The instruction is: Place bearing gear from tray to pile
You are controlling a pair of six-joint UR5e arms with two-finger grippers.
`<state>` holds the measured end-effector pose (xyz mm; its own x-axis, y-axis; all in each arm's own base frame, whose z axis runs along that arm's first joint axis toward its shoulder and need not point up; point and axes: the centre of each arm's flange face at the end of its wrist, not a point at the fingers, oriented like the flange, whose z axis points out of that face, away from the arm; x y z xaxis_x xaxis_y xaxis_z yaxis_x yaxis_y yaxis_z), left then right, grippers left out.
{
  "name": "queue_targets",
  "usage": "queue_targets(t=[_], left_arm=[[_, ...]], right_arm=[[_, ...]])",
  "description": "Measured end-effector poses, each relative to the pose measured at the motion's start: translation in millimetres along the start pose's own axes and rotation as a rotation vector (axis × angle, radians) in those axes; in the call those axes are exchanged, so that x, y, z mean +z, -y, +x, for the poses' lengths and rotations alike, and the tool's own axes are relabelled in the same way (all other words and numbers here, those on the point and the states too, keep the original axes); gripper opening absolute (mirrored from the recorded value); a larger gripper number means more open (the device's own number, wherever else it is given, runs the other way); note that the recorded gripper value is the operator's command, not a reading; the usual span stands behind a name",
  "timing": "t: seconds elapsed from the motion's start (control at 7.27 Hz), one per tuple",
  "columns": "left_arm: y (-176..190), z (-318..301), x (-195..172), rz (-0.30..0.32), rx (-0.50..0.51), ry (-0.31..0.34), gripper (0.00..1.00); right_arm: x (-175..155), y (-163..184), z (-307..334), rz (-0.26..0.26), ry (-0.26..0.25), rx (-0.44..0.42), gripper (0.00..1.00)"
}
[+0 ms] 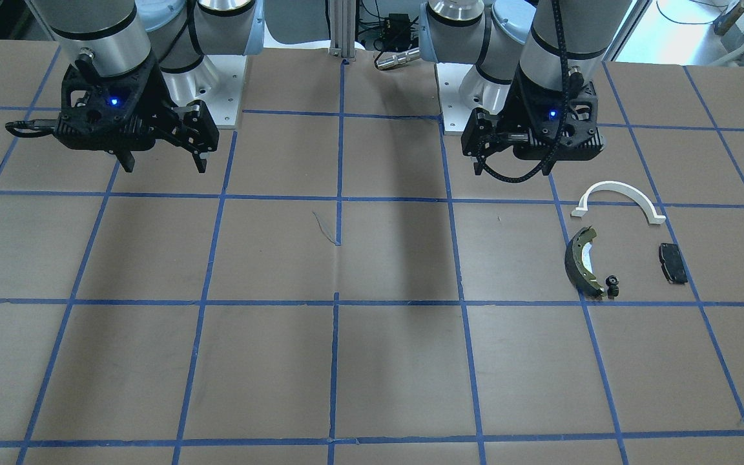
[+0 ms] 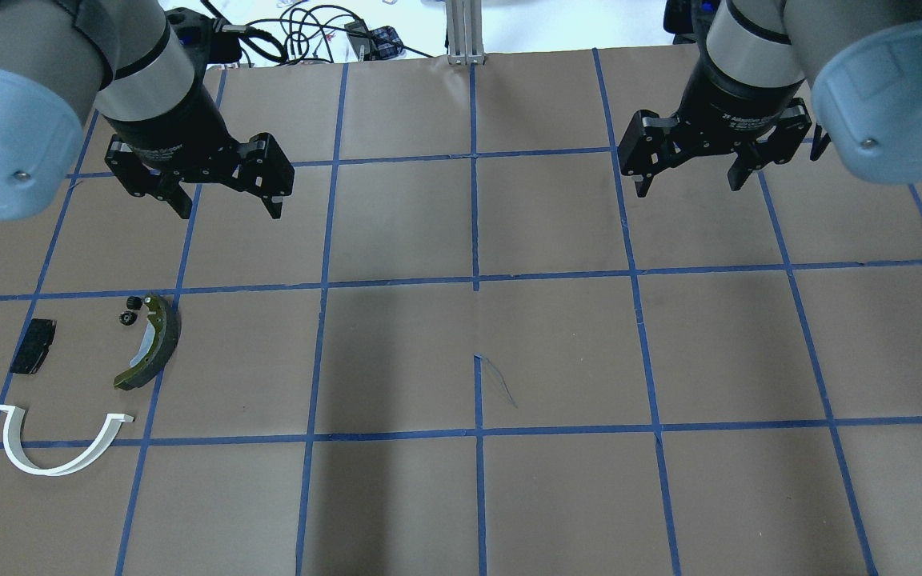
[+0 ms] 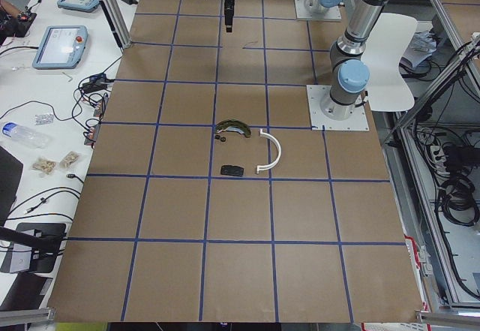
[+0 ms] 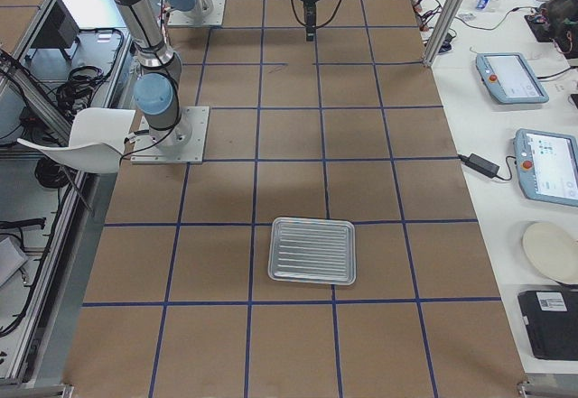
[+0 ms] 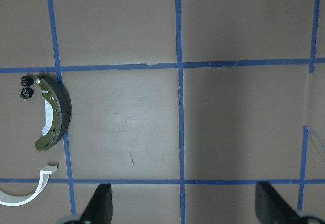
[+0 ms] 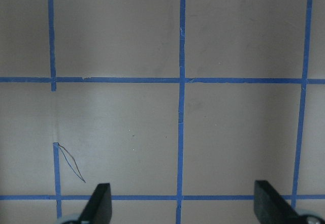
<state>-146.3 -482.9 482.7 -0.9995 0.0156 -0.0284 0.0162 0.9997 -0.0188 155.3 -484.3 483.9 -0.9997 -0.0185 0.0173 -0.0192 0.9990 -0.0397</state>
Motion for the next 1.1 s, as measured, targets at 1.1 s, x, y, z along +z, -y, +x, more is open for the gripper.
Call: queue_targets(t=[1.1], left_arm=[[-8.3,0.3,-1.5,-0.003,-0.050,-0.018,1.00]], right_arm=[[0.2,0.1,2.5,0.000,-0.022,0.001,1.00]])
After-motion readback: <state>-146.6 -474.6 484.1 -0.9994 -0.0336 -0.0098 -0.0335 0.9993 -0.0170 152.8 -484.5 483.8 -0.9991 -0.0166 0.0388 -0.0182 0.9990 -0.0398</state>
